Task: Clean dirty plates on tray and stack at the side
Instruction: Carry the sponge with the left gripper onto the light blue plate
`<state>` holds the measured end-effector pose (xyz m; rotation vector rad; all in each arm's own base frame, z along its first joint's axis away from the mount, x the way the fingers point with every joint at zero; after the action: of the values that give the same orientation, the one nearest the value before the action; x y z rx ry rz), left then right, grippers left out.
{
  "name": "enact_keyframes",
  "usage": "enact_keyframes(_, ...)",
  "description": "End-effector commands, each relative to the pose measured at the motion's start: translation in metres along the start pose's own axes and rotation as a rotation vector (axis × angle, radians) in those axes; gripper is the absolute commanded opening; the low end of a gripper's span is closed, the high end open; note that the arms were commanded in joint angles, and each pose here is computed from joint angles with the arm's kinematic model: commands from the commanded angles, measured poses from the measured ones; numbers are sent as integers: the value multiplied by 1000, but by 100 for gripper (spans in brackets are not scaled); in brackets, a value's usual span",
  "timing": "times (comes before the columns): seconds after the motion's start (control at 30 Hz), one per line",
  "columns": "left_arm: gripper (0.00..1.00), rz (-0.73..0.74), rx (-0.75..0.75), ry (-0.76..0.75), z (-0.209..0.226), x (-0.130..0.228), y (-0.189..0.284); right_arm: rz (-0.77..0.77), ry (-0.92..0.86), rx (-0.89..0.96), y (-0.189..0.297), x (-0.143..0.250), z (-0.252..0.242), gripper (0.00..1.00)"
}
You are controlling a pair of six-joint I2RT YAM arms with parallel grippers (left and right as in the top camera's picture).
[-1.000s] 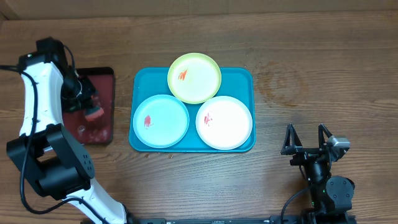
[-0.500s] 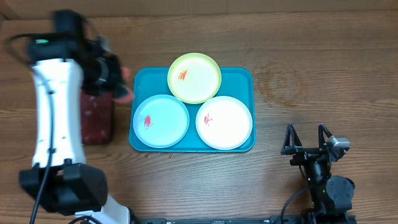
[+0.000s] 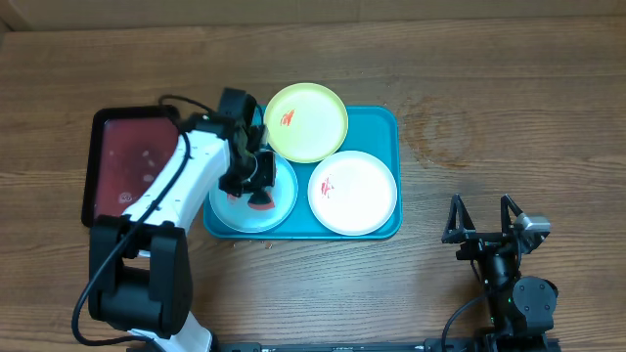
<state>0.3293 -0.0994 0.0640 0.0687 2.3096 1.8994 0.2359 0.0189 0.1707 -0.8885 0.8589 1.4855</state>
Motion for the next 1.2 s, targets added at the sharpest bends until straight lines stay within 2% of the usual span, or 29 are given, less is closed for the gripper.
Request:
enact_keyframes(0.0, 4, 3, -63, 69, 14, 9, -19, -1, -2, 4, 0, 2, -2, 100)
enact_keyframes(0.1, 4, -15, -60, 66, 16, 10, -30, -1, -2, 4, 0, 2, -2, 100)
enact_keyframes(0.13, 11, -20, -60, 65, 16, 10, -32, -1, -2, 4, 0, 2, -2, 100)
enact_keyframes(0.17, 28, -23, -59, 64, 16, 10, -32, -1, -2, 4, 0, 2, -2, 100)
enact_keyframes(0.2, 38, -29, -58, 63, 16, 8, -32, -2, -2, 4, 0, 2, -2, 100)
enact_keyframes(0.3, 41, -38, -46, 65, 13, 2, -23, -1, -2, 4, 0, 2, -2, 100)
enact_keyframes(0.4, 41, -47, -47, 74, 10, -13, 5, -1, -2, 4, 0, 2, -2, 100)
enact_keyframes(0.53, 42, -93, -57, 96, 10, -38, 68, -1, -2, 4, 0, 2, -2, 100)
enact_keyframes(0.57, 45, -117, -64, 109, 13, -44, 91, -1, -2, 4, 0, 2, -2, 100)
enact_keyframes(0.6, 53, -133, -72, 119, 16, -47, 105, -1, -2, 4, 0, 2, -2, 100)
enact_keyframes(0.63, 87, -157, -78, 131, 19, -50, 120, -1, -2, 4, 0, 2, -2, 100)
enact_keyframes(0.67, 100, -177, -79, 142, 23, -52, 134, -1, -2, 4, 0, 2, -2, 100)
enact_keyframes(0.77, 100, -188, -84, 177, 33, -50, 152, -1, -2, 4, 0, 2, -2, 100)
enact_keyframes(0.9, 100, -130, -87, 197, 37, -37, 148, -15, -13, -12, 0, -1, 1, 100)
enact_keyframes(0.93, 100, -118, -85, 198, 36, -36, 146, -7, -56, -55, 0, -1, 8, 100)
enact_keyframes(1.07, 100, -118, -85, 196, 36, -36, 146, 181, -354, -335, 11, 17, 57, 100)
enact_keyframes(1.17, 100, -118, -84, 195, 35, -36, 146, 142, -448, -396, 14, 0, 69, 100)
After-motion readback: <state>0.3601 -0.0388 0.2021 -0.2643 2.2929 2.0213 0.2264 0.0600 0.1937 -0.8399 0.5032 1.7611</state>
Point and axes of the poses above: each gripper's point midway between its finger pads, its own y axis back along the fingers, its own z axis along the line the jaws close on, x = y × z, the point moved 1 cm from there along y, back along the fingers, and after that the axes turned 9 degrees about -y, right-handed, at the moved point
